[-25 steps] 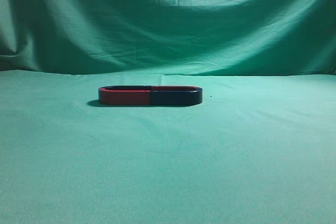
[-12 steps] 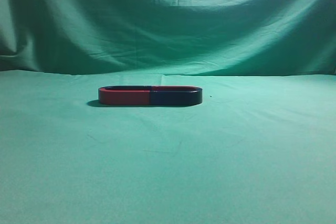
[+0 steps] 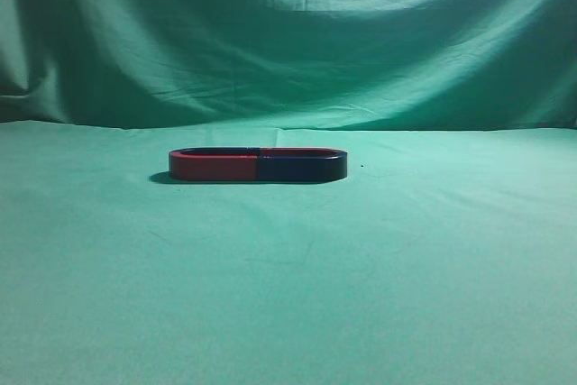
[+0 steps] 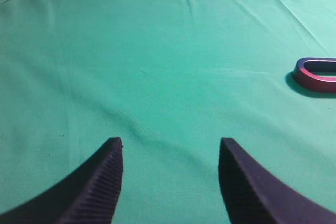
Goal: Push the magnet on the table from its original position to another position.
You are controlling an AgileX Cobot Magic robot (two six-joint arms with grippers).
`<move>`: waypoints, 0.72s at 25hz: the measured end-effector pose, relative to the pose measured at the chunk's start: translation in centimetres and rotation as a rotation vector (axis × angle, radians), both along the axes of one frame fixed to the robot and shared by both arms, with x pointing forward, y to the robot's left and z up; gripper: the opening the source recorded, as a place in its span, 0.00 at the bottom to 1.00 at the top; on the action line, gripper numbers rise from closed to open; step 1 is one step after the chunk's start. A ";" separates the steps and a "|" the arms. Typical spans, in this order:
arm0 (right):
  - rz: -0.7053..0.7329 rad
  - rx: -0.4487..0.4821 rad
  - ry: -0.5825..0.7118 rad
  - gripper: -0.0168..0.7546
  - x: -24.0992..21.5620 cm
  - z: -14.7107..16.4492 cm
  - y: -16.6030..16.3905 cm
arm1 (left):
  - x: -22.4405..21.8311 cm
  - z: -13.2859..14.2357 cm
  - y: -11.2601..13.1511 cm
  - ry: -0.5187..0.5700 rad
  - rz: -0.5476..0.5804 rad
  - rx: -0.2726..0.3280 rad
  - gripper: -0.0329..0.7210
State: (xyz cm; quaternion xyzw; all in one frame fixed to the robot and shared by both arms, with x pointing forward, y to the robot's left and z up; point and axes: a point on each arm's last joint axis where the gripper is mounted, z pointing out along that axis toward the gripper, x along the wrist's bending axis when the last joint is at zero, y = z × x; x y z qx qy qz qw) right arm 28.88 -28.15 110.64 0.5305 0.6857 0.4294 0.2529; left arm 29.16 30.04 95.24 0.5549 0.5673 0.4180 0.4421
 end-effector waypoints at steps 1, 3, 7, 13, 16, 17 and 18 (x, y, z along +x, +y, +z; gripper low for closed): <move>-0.001 0.005 -0.028 0.02 -0.2 -0.2 -0.2 | 0.0 0.0 0.0 0.000 0.000 0.000 0.54; 0.003 0.019 -0.102 0.02 -0.4 -1.0 -0.3 | 0.0 0.0 0.0 0.000 0.000 0.000 0.54; -0.051 0.031 -0.286 0.02 -0.5 -3.3 -0.8 | 0.0 0.0 0.0 0.000 0.000 0.000 0.54; -0.211 -0.001 -0.340 0.02 -0.6 -8.9 -1.5 | 0.0 0.0 0.0 0.000 0.000 0.000 0.54; -0.239 -0.023 -0.293 0.02 -0.5 -11.7 -1.6 | 0.0 0.0 0.0 0.000 0.000 0.000 0.54; -0.239 -0.030 -0.273 0.02 -0.3 -12.6 -1.6 | 0.0 0.0 0.0 0.000 0.000 0.000 0.54; -0.238 -0.036 -0.253 0.02 -0.2 -13.4 -1.6 | 0.0 0.0 0.0 0.000 0.000 0.000 0.54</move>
